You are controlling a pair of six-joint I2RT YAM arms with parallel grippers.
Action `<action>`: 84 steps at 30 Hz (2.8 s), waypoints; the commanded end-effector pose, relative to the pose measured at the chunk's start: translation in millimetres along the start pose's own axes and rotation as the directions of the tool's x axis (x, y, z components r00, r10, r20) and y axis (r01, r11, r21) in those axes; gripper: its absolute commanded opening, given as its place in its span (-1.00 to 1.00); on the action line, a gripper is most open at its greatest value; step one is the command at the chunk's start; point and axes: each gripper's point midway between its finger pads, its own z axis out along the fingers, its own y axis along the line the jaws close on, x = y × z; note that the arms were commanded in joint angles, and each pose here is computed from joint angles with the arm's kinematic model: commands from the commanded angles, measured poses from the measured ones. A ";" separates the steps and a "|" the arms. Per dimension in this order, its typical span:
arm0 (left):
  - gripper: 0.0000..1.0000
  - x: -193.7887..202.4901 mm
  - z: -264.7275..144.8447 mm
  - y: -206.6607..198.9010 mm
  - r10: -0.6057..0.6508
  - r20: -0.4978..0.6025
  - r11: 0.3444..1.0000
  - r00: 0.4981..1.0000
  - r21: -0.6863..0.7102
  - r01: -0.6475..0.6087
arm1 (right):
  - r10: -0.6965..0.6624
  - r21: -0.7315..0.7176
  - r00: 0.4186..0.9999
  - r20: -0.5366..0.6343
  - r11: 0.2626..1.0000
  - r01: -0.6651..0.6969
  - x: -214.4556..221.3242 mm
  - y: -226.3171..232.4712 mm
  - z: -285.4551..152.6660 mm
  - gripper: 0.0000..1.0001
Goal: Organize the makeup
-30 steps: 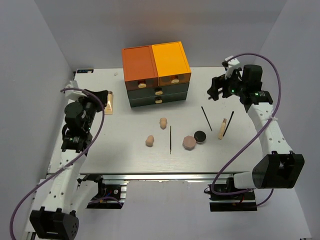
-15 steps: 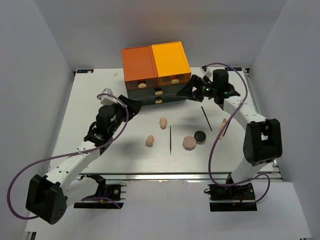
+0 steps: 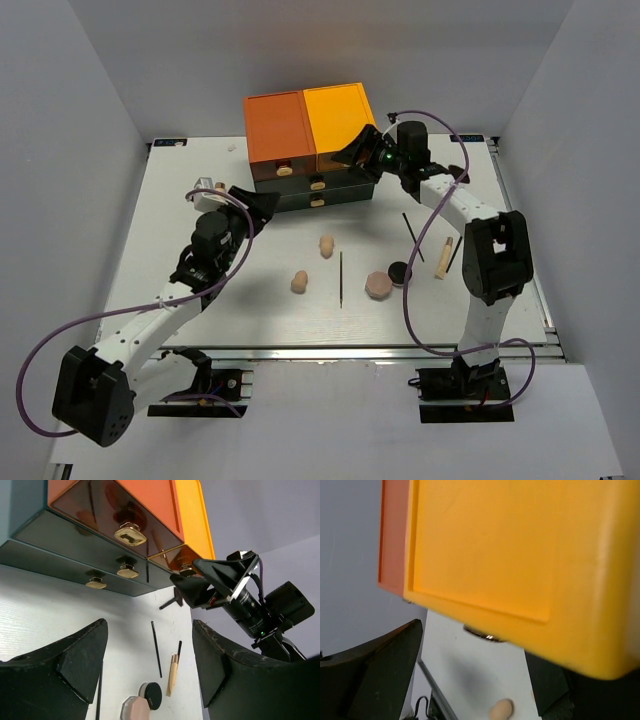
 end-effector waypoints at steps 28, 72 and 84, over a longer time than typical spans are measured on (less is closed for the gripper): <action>0.55 -1.1 -1.8 13.0 0.026 0.035 0.999 0.999 -0.030 -0.025 | -0.112 -0.001 0.979 0.171 0.993 0.114 -13.2 5.9 -43.0 -0.47; 0.75 182.4 -36.7 134.7 0.668 -0.638 0.574 0.384 0.113 -0.811 | -0.785 -0.432 0.571 -0.241 0.614 0.661 169.2 -11.2 -174.1 0.61; -0.64 185.5 -30.7 144.8 0.636 -0.660 0.567 0.399 0.049 -0.822 | -0.913 -0.471 0.342 -0.220 0.407 0.783 188.3 -8.6 -168.0 0.11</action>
